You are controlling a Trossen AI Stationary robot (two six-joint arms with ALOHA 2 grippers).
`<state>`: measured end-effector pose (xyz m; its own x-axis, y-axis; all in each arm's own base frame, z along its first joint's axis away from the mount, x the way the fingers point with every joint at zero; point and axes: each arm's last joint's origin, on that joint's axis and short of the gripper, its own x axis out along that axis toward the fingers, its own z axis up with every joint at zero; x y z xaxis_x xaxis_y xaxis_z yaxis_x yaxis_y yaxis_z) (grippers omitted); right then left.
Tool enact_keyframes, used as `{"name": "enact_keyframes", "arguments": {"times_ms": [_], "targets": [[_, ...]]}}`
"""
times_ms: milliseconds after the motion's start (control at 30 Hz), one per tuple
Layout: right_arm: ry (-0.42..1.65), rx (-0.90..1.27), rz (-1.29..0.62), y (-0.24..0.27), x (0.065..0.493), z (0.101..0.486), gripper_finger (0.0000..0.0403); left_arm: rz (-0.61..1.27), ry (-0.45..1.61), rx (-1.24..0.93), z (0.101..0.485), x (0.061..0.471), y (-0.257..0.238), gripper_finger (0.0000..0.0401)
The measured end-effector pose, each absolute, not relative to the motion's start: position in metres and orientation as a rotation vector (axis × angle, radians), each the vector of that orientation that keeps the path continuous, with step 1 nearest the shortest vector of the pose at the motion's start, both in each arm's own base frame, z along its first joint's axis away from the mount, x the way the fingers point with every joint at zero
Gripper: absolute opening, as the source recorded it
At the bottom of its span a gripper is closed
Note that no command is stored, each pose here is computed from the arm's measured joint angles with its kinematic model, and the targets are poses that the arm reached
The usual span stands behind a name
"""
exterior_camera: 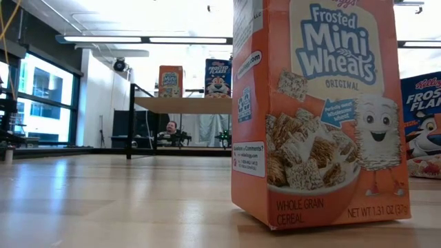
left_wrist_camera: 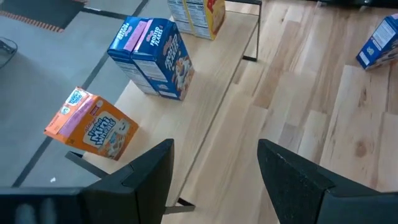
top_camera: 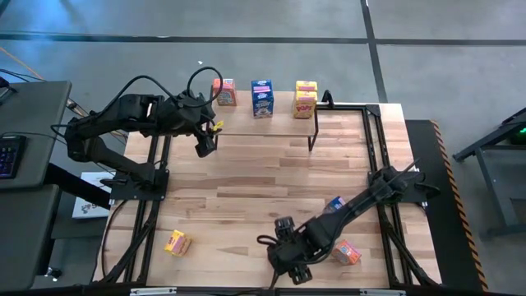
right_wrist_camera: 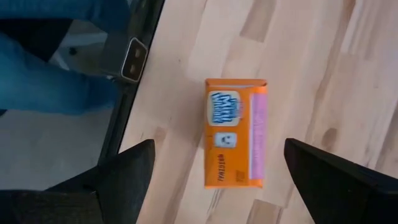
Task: Stack cereal on shelf
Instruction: Put the left orange cereal box on the shelf aligned with the other orange cereal box
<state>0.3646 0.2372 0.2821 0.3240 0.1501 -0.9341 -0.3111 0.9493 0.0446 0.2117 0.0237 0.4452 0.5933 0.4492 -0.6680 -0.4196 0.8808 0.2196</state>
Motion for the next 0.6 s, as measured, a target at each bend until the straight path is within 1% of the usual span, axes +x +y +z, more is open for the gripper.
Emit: {"name": "enact_keyframes", "arguments": {"times_ms": [200,467,600], "targets": [[1.235,-0.163,0.293,0.24,0.37,0.268,0.035,0.504,0.784,0.019,0.445,0.212,0.024,0.0223],[1.284,-0.187,0.273,0.243,0.377,0.247,0.035,0.472,0.78,-0.068,0.444,0.212,0.024,0.0223],[1.289,-0.218,0.237,0.243,0.378,0.24,0.035,0.465,0.781,-0.094,0.444,0.212,0.027,0.0223]]}}
